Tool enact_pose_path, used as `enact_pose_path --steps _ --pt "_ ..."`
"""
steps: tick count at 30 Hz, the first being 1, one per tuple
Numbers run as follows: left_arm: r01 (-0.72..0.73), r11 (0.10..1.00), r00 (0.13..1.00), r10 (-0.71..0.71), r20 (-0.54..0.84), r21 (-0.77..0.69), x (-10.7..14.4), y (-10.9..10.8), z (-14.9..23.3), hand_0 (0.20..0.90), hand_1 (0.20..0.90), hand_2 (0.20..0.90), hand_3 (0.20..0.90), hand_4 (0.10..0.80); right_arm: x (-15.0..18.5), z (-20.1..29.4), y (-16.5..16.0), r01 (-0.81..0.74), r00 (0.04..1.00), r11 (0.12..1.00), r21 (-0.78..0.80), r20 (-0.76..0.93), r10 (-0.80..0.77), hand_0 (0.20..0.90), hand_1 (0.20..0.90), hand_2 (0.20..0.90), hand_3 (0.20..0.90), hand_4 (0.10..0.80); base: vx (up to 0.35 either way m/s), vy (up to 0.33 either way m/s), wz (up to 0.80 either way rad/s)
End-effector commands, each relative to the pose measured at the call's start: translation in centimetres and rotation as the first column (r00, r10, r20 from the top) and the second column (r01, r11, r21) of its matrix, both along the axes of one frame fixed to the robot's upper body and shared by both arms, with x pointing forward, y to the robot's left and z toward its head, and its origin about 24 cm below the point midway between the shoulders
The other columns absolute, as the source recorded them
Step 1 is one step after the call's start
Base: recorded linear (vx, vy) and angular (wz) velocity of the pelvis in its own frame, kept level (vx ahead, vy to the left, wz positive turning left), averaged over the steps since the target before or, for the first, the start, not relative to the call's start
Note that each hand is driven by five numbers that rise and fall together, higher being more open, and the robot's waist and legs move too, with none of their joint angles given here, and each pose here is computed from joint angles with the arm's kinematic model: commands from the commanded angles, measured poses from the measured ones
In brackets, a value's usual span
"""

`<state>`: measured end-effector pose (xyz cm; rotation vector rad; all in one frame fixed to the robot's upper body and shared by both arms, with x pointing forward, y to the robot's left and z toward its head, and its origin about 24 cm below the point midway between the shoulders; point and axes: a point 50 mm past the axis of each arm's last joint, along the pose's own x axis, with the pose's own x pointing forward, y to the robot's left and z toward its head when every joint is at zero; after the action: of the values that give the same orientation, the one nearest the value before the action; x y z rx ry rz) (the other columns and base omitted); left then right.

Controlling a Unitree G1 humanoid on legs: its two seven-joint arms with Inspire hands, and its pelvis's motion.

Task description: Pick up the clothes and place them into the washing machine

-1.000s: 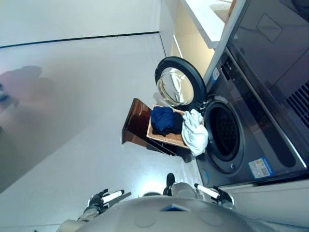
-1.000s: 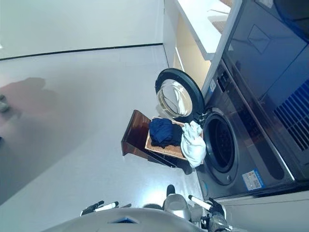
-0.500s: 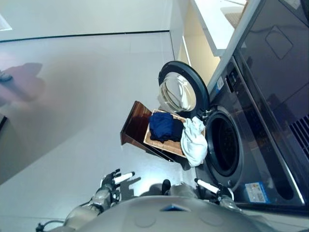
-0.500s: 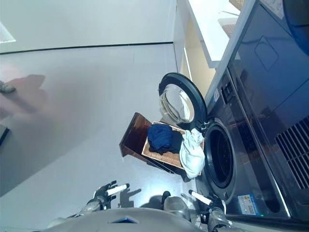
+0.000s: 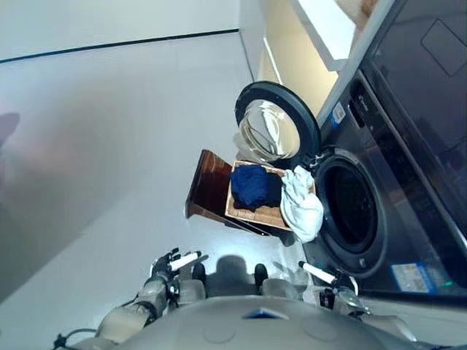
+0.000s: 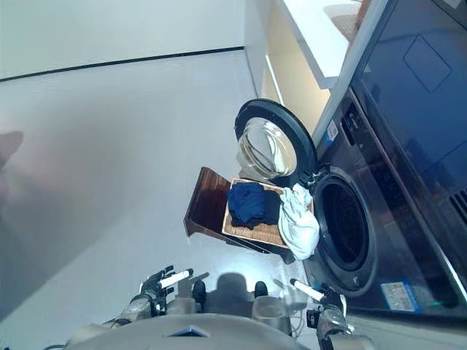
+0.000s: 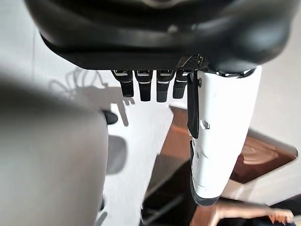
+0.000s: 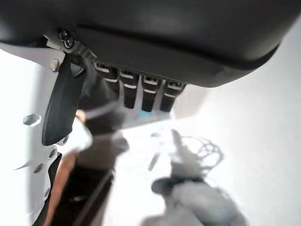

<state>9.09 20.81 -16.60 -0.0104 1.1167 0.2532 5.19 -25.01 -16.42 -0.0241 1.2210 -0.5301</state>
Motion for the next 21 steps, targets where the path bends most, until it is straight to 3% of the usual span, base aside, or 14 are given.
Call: enact_pose_path --steps 1,9,21 --pt "-0.033 0.997 0.999 0.032 0.020 0.066 0.0 2.0 0.4 0.900 0.900 0.900 0.900 0.800 1.3 0.6 -1.3 0.022 0.999 0.998 -0.052 0.043 -0.020 0.900 0.900 0.900 0.900 0.800 0.094 0.134 -0.39" --pt "-0.043 0.997 0.998 0.040 0.049 0.065 0.7 2.1 0.7 0.900 0.900 0.900 0.900 0.800 1.9 0.5 -0.7 -0.021 0.998 0.999 -0.043 0.050 0.023 0.900 0.900 0.900 0.900 0.800 0.078 0.070 -0.04" --pt "-0.033 0.999 0.994 0.036 -0.101 0.028 -3.6 1.6 -0.3 0.900 0.900 0.900 0.900 0.800 3.0 0.7 -0.6 -0.053 0.994 0.998 -0.039 0.092 0.057 0.900 0.900 0.900 0.900 0.800 0.054 0.059 0.05"
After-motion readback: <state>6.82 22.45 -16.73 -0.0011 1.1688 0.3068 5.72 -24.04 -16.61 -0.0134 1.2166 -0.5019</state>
